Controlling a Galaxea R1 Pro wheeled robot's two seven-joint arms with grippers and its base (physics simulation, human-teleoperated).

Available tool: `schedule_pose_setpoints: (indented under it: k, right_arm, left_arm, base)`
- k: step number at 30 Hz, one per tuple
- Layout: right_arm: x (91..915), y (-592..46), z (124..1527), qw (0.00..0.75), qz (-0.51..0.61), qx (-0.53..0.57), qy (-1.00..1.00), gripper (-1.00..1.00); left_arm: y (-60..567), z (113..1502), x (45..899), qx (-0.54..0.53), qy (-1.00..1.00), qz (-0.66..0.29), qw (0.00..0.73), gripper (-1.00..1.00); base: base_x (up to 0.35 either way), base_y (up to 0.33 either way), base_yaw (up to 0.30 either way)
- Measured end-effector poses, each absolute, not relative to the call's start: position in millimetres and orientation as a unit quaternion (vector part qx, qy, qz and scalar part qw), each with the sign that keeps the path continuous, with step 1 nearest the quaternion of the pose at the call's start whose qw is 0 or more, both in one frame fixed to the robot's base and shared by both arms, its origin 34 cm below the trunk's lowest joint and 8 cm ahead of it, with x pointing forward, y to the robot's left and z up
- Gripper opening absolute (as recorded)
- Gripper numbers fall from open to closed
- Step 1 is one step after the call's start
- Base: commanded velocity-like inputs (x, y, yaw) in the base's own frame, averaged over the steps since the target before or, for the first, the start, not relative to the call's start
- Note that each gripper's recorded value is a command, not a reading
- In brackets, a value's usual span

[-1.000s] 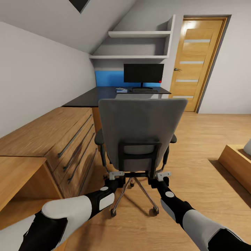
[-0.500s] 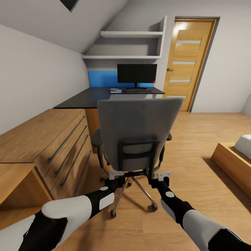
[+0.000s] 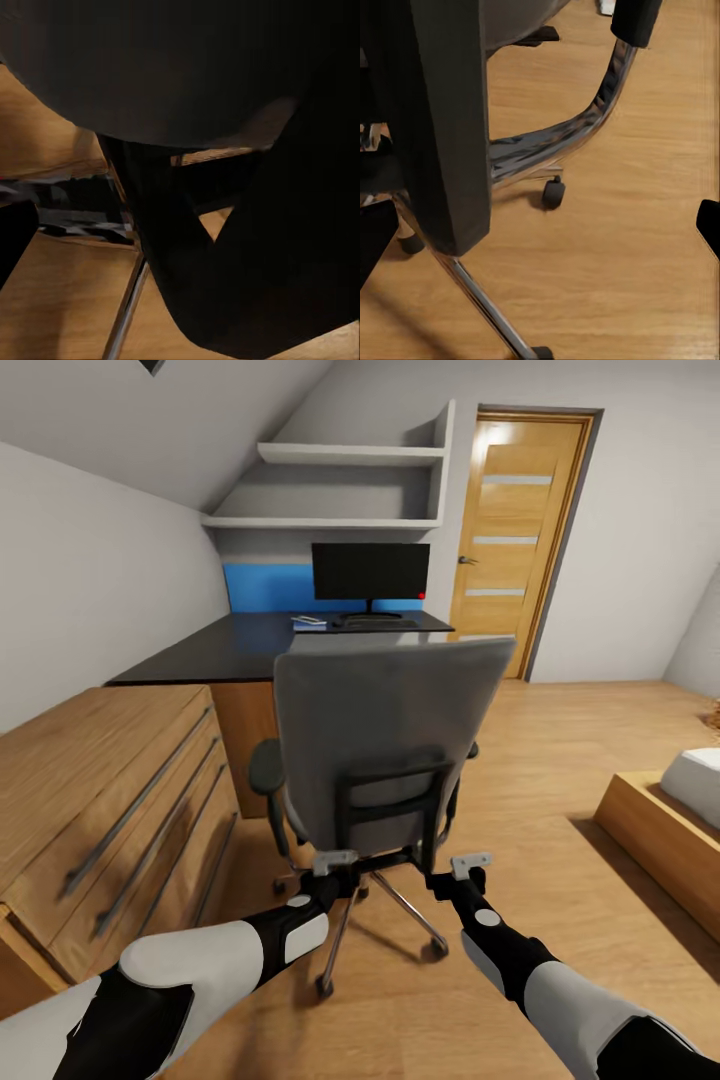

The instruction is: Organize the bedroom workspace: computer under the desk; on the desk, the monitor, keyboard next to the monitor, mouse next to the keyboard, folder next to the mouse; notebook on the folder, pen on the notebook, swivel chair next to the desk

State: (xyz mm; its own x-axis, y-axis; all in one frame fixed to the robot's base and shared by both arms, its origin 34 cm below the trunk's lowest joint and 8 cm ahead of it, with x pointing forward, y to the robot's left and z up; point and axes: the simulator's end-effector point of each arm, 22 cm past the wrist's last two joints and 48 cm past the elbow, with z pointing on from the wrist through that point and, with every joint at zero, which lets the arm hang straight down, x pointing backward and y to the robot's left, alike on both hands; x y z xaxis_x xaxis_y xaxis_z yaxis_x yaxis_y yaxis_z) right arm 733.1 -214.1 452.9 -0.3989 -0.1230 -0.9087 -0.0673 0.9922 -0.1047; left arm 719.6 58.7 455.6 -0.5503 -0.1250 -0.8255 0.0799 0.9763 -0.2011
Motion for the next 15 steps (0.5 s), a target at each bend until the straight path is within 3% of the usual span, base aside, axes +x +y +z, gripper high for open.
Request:
schedule_pose_setpoints:
  k: [15]
  right_arm:
    - [733.3,-215.5,453.1,0.546,-0.026,-0.054,0.836,1.0]
  left_arm:
    - [59.8,455.3,719.7,-0.016,0.874,-0.107,0.474,1.0]
  base:
    - [0.321,-0.028,-0.144]
